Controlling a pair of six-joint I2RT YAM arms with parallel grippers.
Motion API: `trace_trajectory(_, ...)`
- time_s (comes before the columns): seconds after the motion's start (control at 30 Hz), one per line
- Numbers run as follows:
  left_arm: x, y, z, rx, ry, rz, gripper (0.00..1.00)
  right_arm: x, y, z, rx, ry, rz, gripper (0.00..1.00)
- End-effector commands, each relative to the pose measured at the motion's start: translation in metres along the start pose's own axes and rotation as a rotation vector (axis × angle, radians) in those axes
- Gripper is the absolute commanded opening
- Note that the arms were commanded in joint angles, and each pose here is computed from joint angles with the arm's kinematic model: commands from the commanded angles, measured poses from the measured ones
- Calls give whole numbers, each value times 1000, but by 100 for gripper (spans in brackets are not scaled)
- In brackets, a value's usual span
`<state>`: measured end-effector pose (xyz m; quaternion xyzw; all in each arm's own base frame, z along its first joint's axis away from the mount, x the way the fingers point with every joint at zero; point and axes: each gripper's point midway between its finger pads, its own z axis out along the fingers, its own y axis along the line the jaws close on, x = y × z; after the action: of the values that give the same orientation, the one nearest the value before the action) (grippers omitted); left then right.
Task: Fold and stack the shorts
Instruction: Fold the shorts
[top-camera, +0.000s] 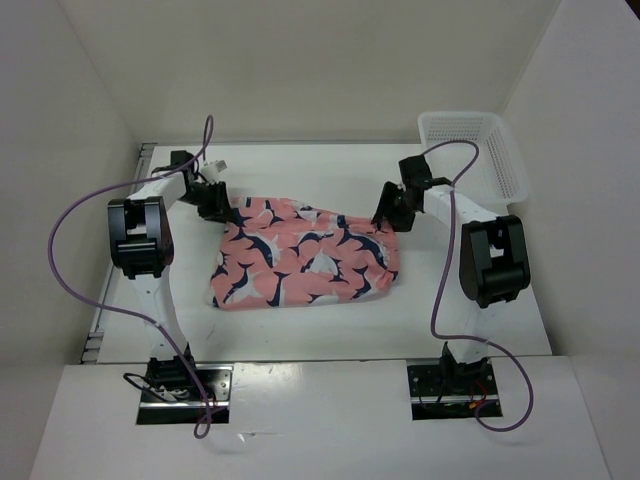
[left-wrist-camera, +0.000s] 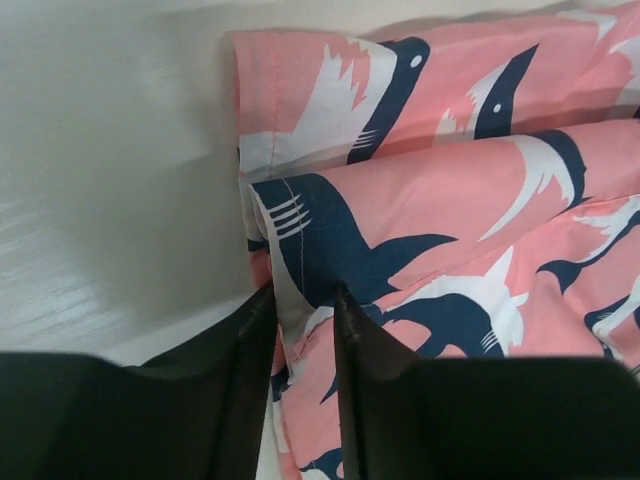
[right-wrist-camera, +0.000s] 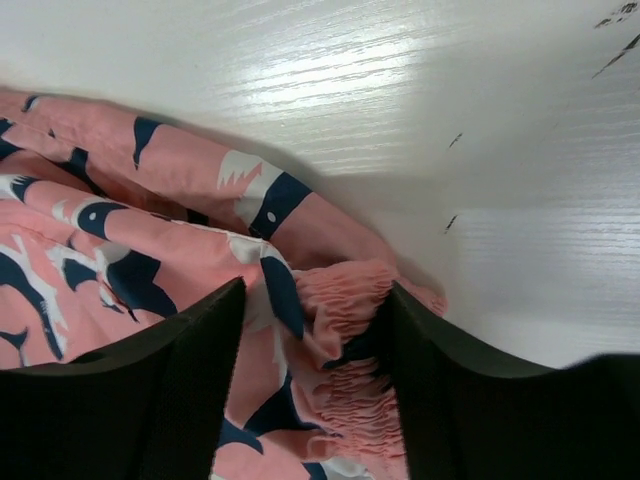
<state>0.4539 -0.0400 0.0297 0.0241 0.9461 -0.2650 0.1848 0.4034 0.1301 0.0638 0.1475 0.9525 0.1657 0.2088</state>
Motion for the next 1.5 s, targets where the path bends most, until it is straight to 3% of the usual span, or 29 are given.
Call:
trace_trajectory(0.0,-15,-11,-3,41,-37,35,32,-16,18,-15,-63,-74,-19,60)
trace_trajectory(0.07,-17,-14,-5,50,-39,36,21,-13,15,-13,-50,-72,-17,50)
trace_trajectory(0.2,-29,-27,-24,58,-82,66,3,-18,13,-21,-46,-92,-11,15)
trace_trajectory(0.3,-39,-42,-46,64,-127,97,0,-19,10,-28,-44,-98,-4,0)
trace_trajectory(0.53,-53,-79,-99,76,-219,164,0,-14,-10,-30,-15,-100,25,0)
trace_trajectory(0.7,-88,-111,-131,151,-329,260,0,-12,-18,-19,1,-83,17,0)
trace_trajectory(0.87,-113,-79,-91,91,-314,247,2,-26,-21,-14,1,-103,30,0)
trace_trajectory(0.9,-110,-64,-72,71,-282,220,2,-31,-17,-16,-6,-116,27,5)
trace_trajectory(1.0,-103,-40,-41,56,-227,178,10,-47,-13,-20,-25,-162,17,35)
trace_trajectory(1.13,-113,-18,-17,19,-230,176,37,-62,-10,-27,-37,-198,-3,60)
trace_trajectory(1.2,-113,-19,-10,15,-221,178,44,-71,-10,-42,-15,-243,-4,69)
trace_trajectory(1.33,-111,-21,-20,-10,-235,185,57,-46,-32,-81,83,-286,108,72)
trace_trajectory(1.4,-117,-23,-40,-39,-281,201,63,-17,-38,-81,76,-232,203,72)
trace_trajectory(1.47,-115,-25,-49,-62,-298,209,67,37,-46,-70,45,-92,260,71)
